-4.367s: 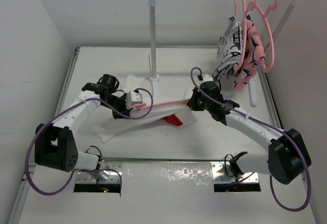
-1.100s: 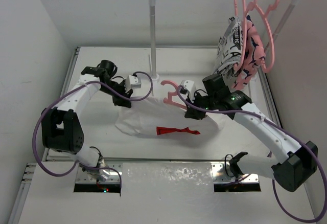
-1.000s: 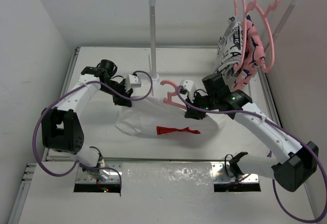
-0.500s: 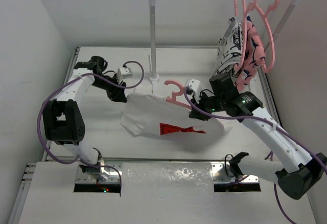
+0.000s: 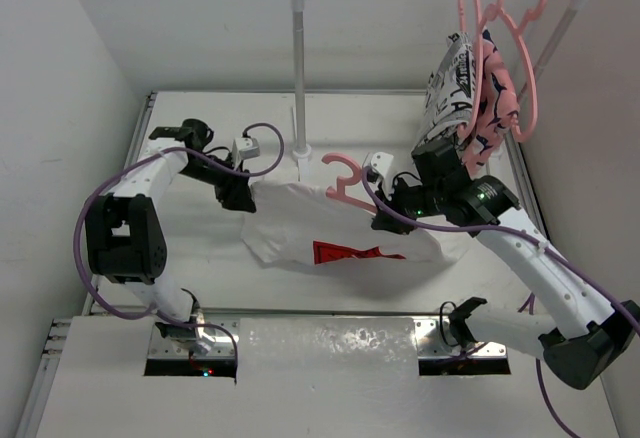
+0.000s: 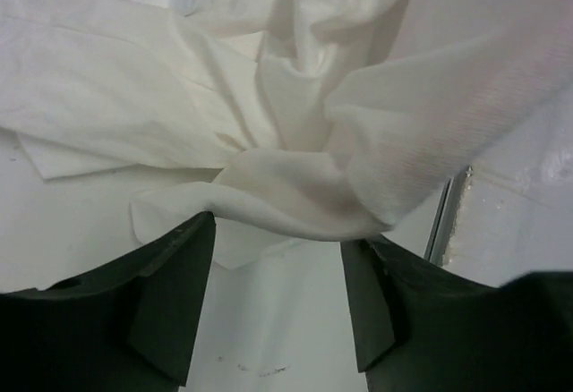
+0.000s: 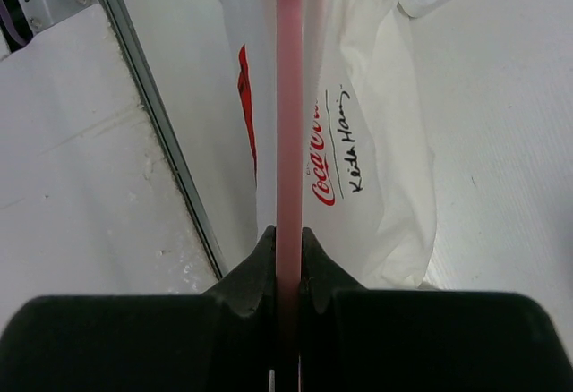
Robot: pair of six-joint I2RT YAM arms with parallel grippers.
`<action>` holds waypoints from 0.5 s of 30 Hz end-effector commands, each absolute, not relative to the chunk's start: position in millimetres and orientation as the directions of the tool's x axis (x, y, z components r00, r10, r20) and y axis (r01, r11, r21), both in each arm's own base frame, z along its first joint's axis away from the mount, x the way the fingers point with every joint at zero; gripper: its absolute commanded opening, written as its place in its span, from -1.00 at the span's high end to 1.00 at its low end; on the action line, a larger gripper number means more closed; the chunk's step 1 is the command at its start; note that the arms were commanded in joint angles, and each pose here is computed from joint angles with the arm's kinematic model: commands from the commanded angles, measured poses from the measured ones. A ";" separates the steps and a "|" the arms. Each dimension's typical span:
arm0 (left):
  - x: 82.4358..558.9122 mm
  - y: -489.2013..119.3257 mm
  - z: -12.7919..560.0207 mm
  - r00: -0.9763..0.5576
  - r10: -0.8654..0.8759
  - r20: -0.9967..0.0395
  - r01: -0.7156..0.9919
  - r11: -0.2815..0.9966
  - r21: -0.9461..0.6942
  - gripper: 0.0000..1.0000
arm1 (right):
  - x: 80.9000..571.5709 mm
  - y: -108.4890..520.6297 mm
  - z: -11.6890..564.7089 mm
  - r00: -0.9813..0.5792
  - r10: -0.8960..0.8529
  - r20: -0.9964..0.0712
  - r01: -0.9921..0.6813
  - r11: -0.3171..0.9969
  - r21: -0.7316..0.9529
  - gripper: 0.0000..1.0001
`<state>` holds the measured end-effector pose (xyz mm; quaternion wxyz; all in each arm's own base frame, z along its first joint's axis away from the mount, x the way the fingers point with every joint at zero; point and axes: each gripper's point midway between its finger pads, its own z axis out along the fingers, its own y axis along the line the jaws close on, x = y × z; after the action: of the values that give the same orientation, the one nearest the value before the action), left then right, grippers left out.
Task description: Place the t-shirt on the hanger
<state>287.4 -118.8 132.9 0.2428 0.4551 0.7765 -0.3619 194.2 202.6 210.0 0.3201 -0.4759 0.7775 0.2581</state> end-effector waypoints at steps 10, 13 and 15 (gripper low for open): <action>285.9 -145.0 167.7 -0.377 0.404 -0.834 0.925 0.205 -0.319 -0.30 | 208.7 213.6 239.6 -0.279 -0.533 -0.799 -0.915 0.400 0.052 1.00; 302.6 -141.7 153.4 -0.450 0.406 -0.795 0.887 0.305 -0.346 0.86 | 211.5 213.4 240.4 -0.283 -0.529 -0.800 -0.909 0.413 0.048 1.00; 308.6 -133.7 142.4 -0.502 0.418 -0.757 0.852 0.388 -0.351 1.00 | 213.2 210.6 240.7 -0.290 -0.531 -0.796 -0.901 0.431 0.040 1.00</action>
<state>292.2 -136.4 144.4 0.2697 0.4292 0.7604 -0.4061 199.8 204.3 212.4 0.3193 -0.4734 0.7806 0.2540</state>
